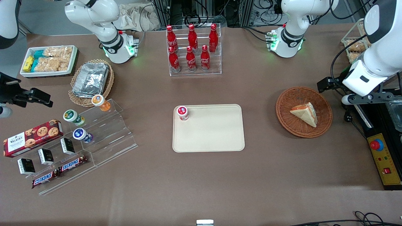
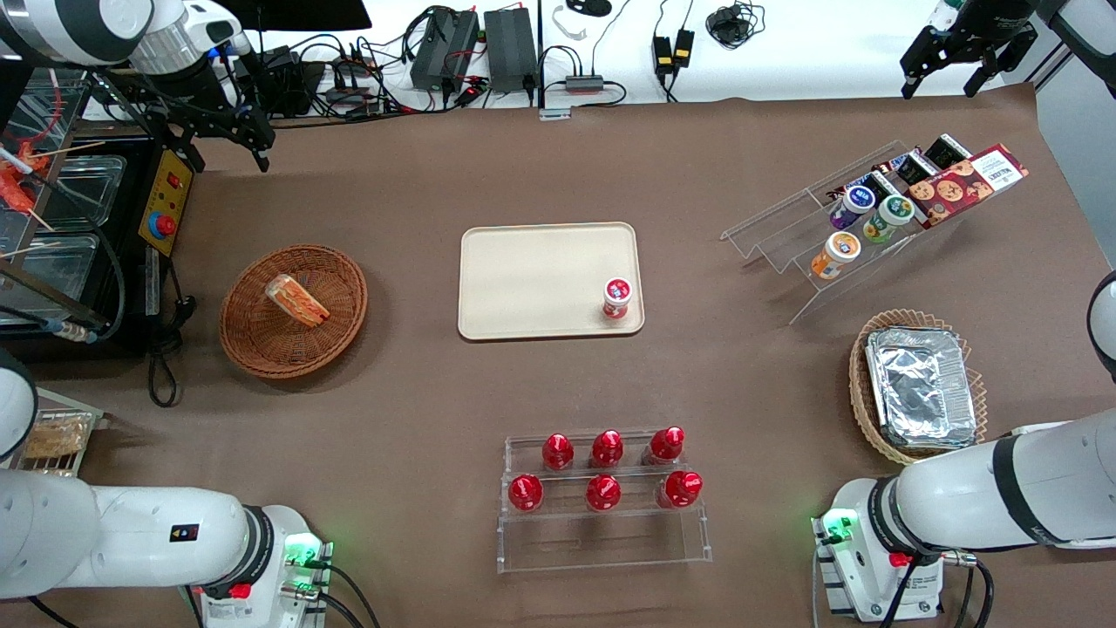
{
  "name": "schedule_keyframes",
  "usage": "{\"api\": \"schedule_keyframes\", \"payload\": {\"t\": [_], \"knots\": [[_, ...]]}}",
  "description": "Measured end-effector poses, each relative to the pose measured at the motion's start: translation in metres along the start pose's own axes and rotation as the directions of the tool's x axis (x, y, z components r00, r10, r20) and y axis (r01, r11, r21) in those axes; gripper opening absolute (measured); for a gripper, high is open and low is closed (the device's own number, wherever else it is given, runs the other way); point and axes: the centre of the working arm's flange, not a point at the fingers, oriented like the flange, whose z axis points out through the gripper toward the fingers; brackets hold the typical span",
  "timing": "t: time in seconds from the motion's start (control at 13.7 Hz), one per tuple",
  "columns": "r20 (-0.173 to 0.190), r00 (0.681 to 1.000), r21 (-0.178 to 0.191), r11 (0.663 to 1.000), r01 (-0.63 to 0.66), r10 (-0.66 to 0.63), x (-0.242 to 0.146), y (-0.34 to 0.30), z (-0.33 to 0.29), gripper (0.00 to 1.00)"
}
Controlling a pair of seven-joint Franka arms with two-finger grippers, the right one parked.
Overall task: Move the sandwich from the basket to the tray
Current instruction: 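Lower the open left gripper onto the wrapped sandwich and close it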
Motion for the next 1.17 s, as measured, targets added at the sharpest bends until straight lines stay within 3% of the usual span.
{"api": "schedule_keyframes", "payload": {"t": [0.22, 0.36, 0.73, 1.02, 1.17], "knots": [[-0.036, 0.985, -0.012, 0.986, 0.166, -0.166, -0.009, -0.004, 0.034, 1.0], [-0.05, 0.955, -0.024, 0.956, 0.292, -0.293, -0.017, -0.017, 0.068, 1.0], [-0.038, 0.834, -0.042, 0.835, 0.549, -0.55, -0.026, -0.047, 0.133, 1.0], [-0.027, 0.737, -0.049, 0.737, 0.674, -0.676, -0.031, -0.047, 0.195, 1.0], [-0.011, 0.705, -0.038, 0.705, 0.708, -0.709, -0.025, -0.046, 0.221, 1.0]]}}
